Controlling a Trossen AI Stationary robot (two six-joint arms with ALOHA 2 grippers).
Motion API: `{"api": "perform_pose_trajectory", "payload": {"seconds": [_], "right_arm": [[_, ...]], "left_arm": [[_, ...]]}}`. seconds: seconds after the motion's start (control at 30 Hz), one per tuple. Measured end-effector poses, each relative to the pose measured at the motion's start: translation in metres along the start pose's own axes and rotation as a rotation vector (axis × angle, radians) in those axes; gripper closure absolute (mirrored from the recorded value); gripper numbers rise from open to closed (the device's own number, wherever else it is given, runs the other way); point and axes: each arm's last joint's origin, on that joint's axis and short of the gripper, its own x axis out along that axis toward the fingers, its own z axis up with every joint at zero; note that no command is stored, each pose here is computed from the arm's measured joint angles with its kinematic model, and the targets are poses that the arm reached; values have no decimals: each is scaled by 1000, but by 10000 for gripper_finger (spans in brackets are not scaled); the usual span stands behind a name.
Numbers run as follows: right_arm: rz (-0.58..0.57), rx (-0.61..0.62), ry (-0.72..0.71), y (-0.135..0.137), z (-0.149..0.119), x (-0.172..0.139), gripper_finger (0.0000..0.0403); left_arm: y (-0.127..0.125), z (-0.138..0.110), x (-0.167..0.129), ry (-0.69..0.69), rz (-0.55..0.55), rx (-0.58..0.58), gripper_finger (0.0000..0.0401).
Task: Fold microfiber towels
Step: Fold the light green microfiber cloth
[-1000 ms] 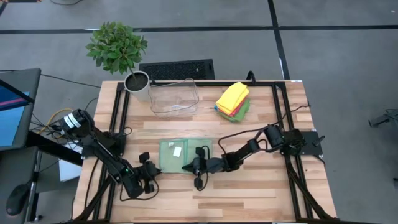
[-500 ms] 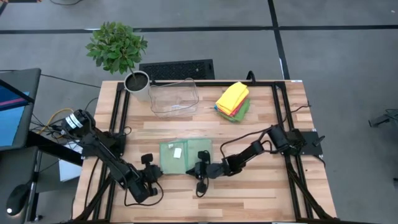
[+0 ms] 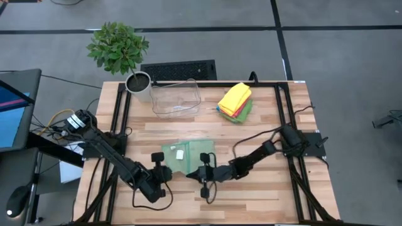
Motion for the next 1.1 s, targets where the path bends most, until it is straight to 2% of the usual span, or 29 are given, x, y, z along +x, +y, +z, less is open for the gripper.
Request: {"api": "perform_pose_trajectory", "payload": {"seconds": [0.1, 0.27, 0.37, 0.5, 0.67, 0.93, 1.1], "right_arm": [[-57, -41, 34, 7, 10, -12, 387], [-185, -44, 264, 9, -15, -23, 383], [-205, -43, 316, 11, -32, -23, 379], [-219, -42, 310, 14, -39, -22, 385], [-213, 19, 294, 12, -47, -16, 385], [-200, 29, 282, 12, -46, -16, 380], [-201, 32, 280, 10, -46, -15, 386]], "left_arm": [[4, 18, -3, -1, -13, 59, 398], [12, 43, -5, -13, -47, 151, 398], [19, 54, -3, -10, -69, 177, 398], [28, 66, 0, -21, -88, 198, 398], [37, 81, 5, -53, -144, 207, 399], [43, 101, 10, -176, -302, 211, 399], [44, 103, 15, -170, -371, 210, 399]]}}
